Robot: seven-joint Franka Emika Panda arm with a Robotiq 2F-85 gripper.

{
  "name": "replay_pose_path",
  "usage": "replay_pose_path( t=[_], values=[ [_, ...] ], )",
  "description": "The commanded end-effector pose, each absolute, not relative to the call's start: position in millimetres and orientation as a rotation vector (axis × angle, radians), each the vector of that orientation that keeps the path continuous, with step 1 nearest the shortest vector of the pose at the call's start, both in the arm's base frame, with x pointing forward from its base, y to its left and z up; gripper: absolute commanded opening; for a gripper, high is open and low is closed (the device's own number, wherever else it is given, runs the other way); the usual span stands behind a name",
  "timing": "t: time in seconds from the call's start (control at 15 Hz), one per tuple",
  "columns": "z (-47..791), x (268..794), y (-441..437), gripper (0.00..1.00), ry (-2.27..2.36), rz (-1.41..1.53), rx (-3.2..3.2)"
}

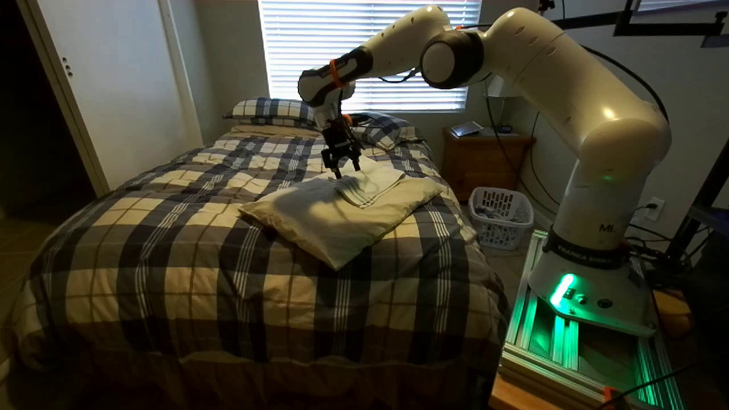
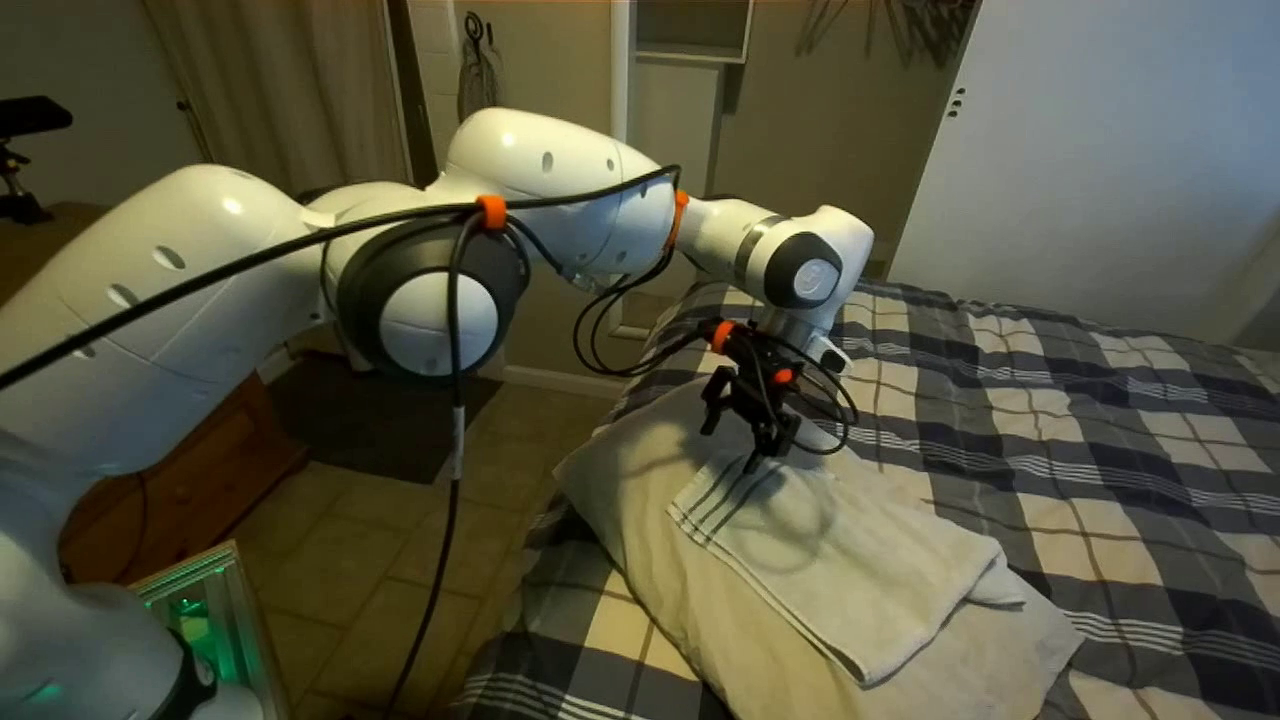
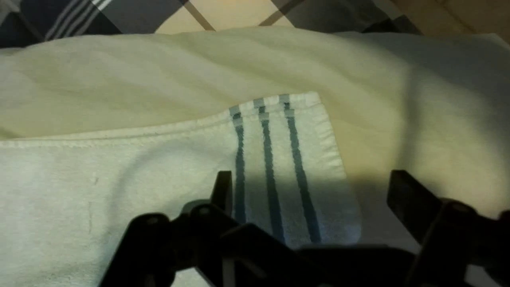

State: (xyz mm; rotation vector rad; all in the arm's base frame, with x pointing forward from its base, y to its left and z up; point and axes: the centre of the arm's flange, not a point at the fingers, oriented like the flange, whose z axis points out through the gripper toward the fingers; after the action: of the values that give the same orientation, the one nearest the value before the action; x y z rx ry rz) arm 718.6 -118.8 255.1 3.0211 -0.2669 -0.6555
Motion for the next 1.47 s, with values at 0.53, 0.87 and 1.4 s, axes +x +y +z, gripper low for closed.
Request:
replay_pose_path(
  t=[0.53, 0.87, 1.4],
  values=[
    [259.0, 735.6, -107.9, 1.0, -0.147, -0.616, 2.856],
    [249.6, 755.7, -90.2, 1.0, -0.158, -0.747, 2.733],
    [239.9, 772.5, -47.4, 1.0, -0.18, -0.724, 2.487]
  ],
)
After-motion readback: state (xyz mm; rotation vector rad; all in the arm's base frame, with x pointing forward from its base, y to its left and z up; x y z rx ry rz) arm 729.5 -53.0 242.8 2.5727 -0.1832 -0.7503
